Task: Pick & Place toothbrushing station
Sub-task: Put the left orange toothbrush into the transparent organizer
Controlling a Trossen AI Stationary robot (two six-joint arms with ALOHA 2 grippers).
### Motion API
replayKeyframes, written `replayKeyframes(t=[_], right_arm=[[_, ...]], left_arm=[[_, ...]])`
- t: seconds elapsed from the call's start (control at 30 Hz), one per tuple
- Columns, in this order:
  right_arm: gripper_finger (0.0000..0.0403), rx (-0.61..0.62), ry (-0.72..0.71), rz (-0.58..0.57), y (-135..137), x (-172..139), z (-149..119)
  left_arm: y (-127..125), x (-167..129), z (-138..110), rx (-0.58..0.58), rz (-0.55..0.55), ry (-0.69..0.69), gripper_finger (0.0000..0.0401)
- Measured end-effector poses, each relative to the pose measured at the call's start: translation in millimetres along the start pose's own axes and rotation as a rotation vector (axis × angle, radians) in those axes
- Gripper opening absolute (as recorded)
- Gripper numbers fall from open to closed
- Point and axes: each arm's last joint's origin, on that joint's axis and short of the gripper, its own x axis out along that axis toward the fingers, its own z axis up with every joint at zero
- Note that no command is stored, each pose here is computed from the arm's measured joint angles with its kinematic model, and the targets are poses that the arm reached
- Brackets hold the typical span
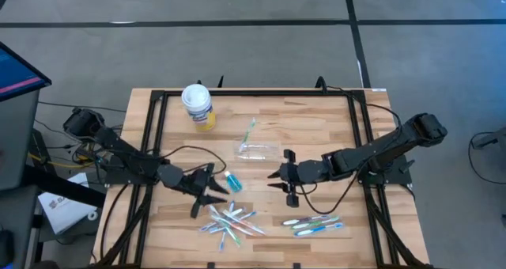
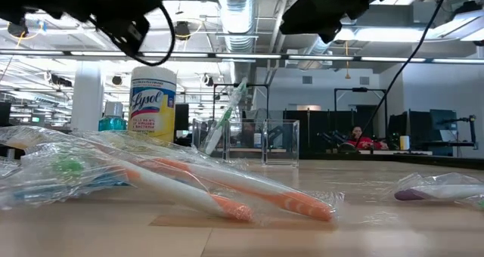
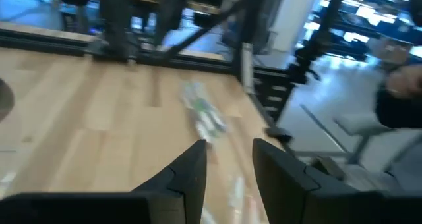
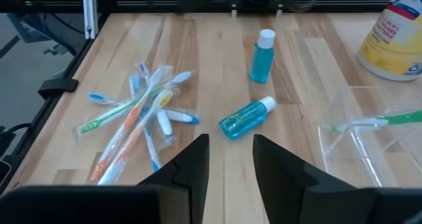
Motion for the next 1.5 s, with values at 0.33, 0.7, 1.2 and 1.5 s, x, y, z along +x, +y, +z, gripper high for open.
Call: replayKeyframes(t=[0.33,0.7,1.2,1.5], right_arm=[[0.0108,0.002,0.0,-0.004,-1,0,0],[0.0108,0.002,-0.001,-0.007,-1,0,0],[0.0108,0.007,-0.002,-0.016,-4,1,1],[0.0108,0.019,-0.005,-0.037,-11,3,2]], left_arm=[[-36,-11,-12,0.03,-0.158,0.05,0.0111],[-42,-17,-28,0.011,-0.156,0.2,0.0111],[-35,-13,-55,0.053,-0.058,0.38,0.0111],[-33,-6,-72,0.083,-0.02,0.44,0.0111]])
